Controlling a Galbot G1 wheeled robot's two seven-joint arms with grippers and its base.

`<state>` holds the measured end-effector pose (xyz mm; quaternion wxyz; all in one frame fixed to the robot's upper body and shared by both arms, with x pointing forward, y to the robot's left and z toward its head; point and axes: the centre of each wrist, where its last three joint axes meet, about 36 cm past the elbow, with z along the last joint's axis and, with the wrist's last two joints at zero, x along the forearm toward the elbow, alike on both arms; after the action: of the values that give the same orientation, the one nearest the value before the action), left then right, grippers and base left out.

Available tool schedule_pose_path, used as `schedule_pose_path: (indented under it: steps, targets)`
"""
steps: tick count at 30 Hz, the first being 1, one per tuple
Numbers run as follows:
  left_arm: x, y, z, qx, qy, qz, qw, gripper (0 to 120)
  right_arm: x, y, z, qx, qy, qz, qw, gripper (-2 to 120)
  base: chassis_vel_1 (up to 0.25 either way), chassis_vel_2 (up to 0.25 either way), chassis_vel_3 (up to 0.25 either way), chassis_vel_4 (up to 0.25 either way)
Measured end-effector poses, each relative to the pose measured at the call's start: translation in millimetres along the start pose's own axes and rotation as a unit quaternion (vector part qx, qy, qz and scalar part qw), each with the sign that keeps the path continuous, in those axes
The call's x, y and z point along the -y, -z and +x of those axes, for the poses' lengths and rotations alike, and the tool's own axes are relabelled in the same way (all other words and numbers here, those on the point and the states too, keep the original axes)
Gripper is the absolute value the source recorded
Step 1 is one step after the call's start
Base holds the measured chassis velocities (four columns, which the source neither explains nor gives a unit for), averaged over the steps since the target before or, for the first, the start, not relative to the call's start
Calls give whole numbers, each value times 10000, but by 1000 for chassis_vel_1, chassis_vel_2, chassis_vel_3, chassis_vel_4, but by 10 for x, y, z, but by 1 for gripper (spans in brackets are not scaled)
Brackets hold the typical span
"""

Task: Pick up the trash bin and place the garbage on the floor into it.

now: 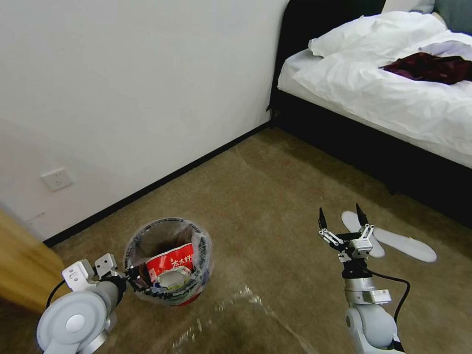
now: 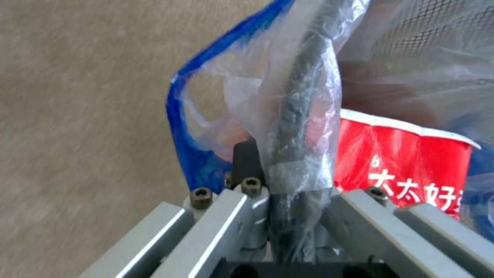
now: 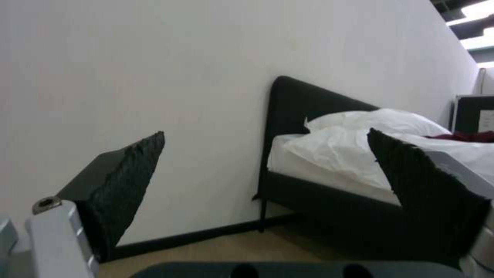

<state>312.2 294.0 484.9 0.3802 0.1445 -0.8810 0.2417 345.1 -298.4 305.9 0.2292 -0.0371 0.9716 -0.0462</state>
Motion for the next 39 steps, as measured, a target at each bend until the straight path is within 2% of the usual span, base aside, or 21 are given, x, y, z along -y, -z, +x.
schedule_pose_path:
  steps: [9, 26, 39]
  targets:
    - [-8, -7, 19, 0, 7, -25, 10000, 0, -8, -82, 46, -11, 11, 25, 10000, 100, -181, 173, 176, -164]
    - [7, 40, 7, 4, -29, -75, 10000, 0, 164, -115, 49, -8, -295, 118, 9995, 100, 0, 0, 0, 0]
    - [-13, 35, -2, -12, 2, -35, 10000, 0, 181, -98, 24, 78, -435, 137, 9989, 100, 0, 0, 0, 0]
